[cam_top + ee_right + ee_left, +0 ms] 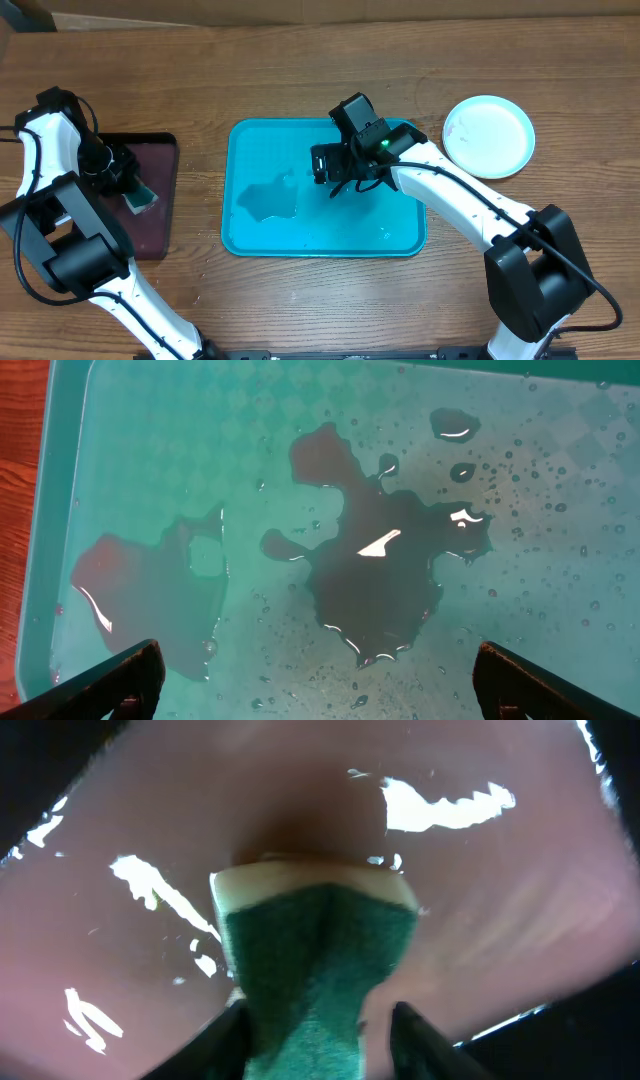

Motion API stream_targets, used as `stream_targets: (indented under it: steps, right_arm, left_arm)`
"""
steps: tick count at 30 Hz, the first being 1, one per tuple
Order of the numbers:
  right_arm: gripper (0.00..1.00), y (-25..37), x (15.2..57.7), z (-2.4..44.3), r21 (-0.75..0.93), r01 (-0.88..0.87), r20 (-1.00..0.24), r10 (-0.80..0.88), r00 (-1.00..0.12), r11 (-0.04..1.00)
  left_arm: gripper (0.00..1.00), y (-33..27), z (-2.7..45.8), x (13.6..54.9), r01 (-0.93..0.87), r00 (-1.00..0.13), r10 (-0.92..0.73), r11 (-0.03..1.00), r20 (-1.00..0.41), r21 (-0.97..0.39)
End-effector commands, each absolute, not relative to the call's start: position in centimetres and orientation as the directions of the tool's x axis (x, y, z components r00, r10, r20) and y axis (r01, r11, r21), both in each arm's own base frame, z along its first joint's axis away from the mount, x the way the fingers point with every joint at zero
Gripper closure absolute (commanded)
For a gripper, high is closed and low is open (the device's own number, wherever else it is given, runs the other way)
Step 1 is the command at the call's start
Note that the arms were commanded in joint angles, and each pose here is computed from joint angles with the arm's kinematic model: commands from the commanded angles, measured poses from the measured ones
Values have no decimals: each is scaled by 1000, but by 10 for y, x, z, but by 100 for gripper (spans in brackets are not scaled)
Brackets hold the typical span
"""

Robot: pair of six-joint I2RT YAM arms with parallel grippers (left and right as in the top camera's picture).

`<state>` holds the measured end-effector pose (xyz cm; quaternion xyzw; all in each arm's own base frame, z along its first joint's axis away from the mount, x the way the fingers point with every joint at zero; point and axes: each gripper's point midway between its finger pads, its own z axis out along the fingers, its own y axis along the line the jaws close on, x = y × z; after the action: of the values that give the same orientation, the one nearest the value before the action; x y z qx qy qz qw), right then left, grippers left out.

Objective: Clean dirty plates on tray and stack at the side

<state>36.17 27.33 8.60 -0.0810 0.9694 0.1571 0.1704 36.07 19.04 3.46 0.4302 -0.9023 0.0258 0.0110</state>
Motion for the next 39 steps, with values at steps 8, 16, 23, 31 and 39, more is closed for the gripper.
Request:
stream_targets:
  steps: [8,16,23,31,39]
  right_arm:
    - [0,273,364,93,281,-205,-378,-89,-922,938]
    - [0,272,365,93,274,-204,-382,-88,-920,940]
    - [0,271,365,92,269,-201,-383,-87,-920,942]
    - [0,270,364,92,267,-200,-379,-88,-921,942]
    - [0,271,366,93,270,-202,-386,-87,-919,941]
  left_arm:
    - [57,191,33,339,-773,-628,-772,633,101,39]
    - [77,193,23,333,-767,-631,-770,637,95,76]
    - [89,189,-10,325,-767,-632,-770,637,88,73]
    - [96,192,1,327,-762,-638,-766,643,76,76]
    - [86,175,64,359,-770,-638,-762,633,109,-82]
